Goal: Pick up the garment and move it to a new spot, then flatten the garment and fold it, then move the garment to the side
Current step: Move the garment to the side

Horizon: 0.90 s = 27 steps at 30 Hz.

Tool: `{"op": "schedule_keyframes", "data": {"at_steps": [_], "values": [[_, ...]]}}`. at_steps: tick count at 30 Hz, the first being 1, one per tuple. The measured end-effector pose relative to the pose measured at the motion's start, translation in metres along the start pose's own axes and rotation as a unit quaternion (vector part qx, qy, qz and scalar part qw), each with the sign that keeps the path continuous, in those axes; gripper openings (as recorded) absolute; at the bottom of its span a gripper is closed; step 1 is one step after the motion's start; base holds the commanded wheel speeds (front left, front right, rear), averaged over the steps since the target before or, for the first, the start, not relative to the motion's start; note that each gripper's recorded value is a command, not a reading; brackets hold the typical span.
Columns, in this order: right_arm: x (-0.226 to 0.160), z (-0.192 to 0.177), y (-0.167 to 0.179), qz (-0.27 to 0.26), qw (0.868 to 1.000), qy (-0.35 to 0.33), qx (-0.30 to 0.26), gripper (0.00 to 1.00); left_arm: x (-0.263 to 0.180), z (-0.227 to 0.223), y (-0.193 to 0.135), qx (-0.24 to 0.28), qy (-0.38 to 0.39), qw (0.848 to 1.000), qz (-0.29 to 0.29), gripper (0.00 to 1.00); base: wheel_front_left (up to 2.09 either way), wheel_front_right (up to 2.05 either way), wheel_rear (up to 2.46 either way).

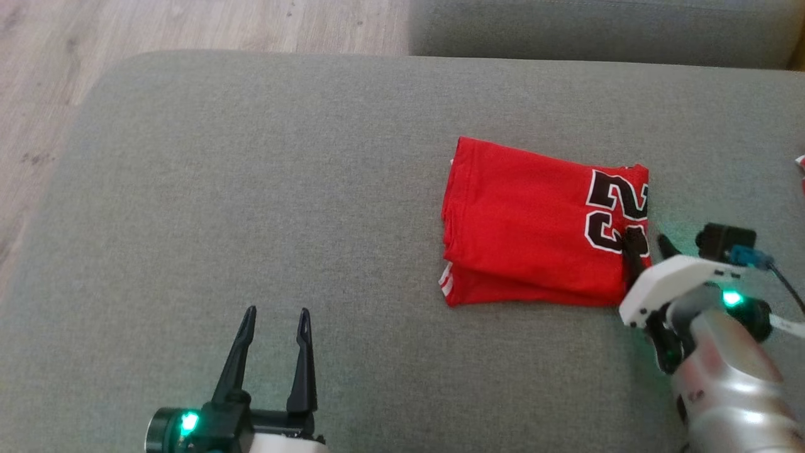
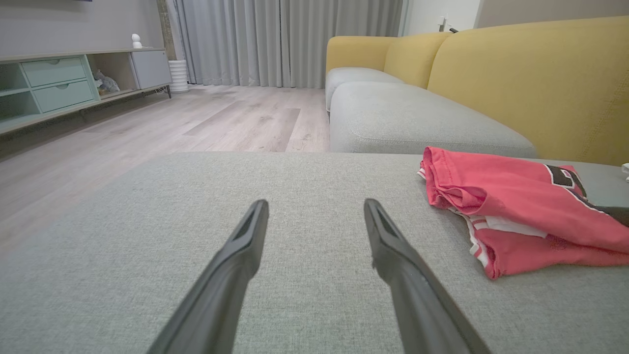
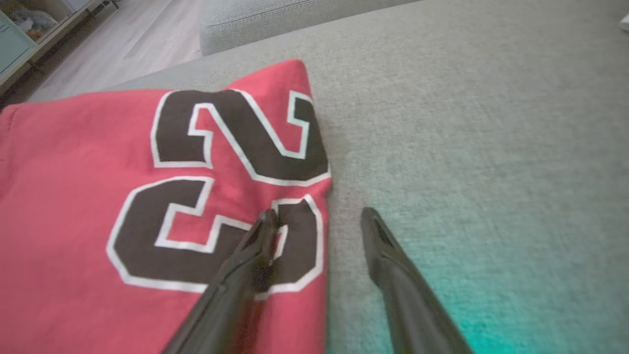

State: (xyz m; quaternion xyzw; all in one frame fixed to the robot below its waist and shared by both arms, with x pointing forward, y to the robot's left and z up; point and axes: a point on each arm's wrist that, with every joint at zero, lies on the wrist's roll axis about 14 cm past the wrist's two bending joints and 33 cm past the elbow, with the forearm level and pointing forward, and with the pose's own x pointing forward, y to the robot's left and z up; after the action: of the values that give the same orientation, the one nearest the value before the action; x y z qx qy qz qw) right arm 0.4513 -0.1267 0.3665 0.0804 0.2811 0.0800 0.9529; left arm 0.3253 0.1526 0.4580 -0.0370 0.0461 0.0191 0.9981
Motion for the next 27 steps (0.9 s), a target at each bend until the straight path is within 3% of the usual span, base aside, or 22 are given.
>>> {"op": "schedule_keyframes", "data": {"at_steps": [1,4,10,19,27], "values": [[0.002,0.001,0.003,0.004,1.000,0.002,0.001,0.00,0.000,0.000,0.001,0.000,0.001,1.000,0.001,1.00,0.00,0.00,0.00],[0.004,0.004,0.012,0.017,1.000,0.002,0.000,0.00,0.002,-0.001,0.001,-0.003,0.003,1.000,0.005,1.00,0.00,0.00,0.00],[0.002,0.016,-0.007,0.007,1.000,-0.016,-0.023,0.00,0.010,-0.005,-0.008,-0.010,0.009,1.000,-0.010,1.00,0.00,0.00,0.00],[0.003,0.118,-0.107,-0.081,0.987,-0.097,-0.101,0.00,0.052,-0.006,-0.047,-0.003,0.006,0.997,-0.076,1.00,0.00,0.00,0.00],[-0.024,0.141,-0.204,-0.180,0.967,-0.053,-0.171,0.00,0.078,-0.024,-0.072,-0.001,0.022,0.993,-0.119,1.00,0.00,0.00,0.00]]}}
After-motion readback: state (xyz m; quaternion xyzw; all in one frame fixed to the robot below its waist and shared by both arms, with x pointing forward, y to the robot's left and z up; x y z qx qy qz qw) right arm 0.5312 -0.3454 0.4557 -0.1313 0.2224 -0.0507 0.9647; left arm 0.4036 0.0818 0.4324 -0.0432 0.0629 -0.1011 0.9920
